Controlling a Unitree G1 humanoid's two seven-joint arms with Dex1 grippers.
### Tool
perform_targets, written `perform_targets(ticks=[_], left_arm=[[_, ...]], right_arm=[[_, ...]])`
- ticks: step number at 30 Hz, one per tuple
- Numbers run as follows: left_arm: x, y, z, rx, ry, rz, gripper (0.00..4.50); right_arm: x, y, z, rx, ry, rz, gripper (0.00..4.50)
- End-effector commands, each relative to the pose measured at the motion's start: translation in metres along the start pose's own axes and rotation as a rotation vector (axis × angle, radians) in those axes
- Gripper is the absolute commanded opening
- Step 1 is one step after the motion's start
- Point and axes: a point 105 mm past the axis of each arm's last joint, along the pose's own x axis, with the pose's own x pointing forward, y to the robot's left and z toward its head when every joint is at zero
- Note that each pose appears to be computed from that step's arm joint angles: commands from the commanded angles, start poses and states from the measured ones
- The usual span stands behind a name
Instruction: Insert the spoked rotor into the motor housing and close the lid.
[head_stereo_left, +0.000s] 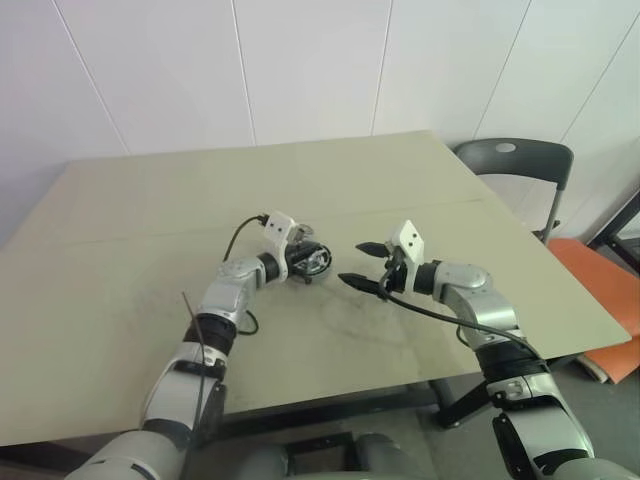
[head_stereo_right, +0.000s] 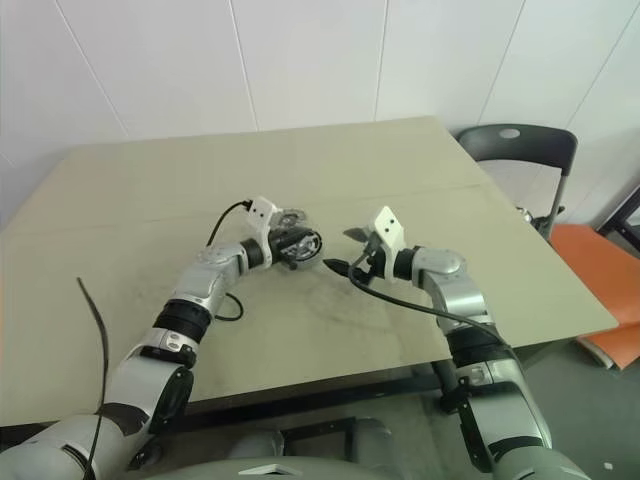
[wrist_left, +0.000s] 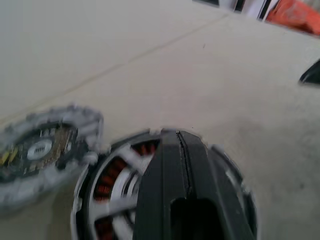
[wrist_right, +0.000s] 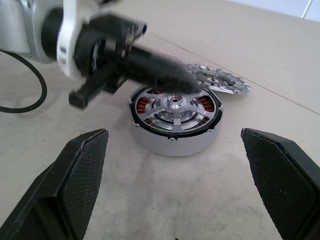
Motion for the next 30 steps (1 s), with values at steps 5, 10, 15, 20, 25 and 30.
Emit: perform_targets(ticks=[5,10,15,20,25,30], left_arm=[[-0.005,0.001,-0.004,-0.054,0.032,0.006,0.01],[-0.015,0.003,0.067,-0.056,-0.307,-0.008,0.01],[-0.018,0.000,0.088,-0.021,-0.402,-0.021,0.01],[0.000,-0.007,0.029,-0.031,-0.117,-0.038,0.01],[-0.008,-0.008,-0.063,-0.122,0.294,0.000,0.01],[-0.008,-0.004,-0.015,-0.129,0.048,-0.001,0.01]], right_arm=[[-0.001,-0.001,0.015,-0.043,-0.040,-0.005,4.50],[0.002,0.000,0.015,-0.041,-0.041,0.000,4.50],[0.005,0.002,0.015,-0.041,-0.045,0.006,4.50],[0.004,0.002,0.016,-0.043,-0.049,0.003,4.50],[0.003,0.001,0.016,-0.045,-0.049,-0.008,4.50],[0.001,-0.001,0.016,-0.043,-0.050,-0.015,4.50]])
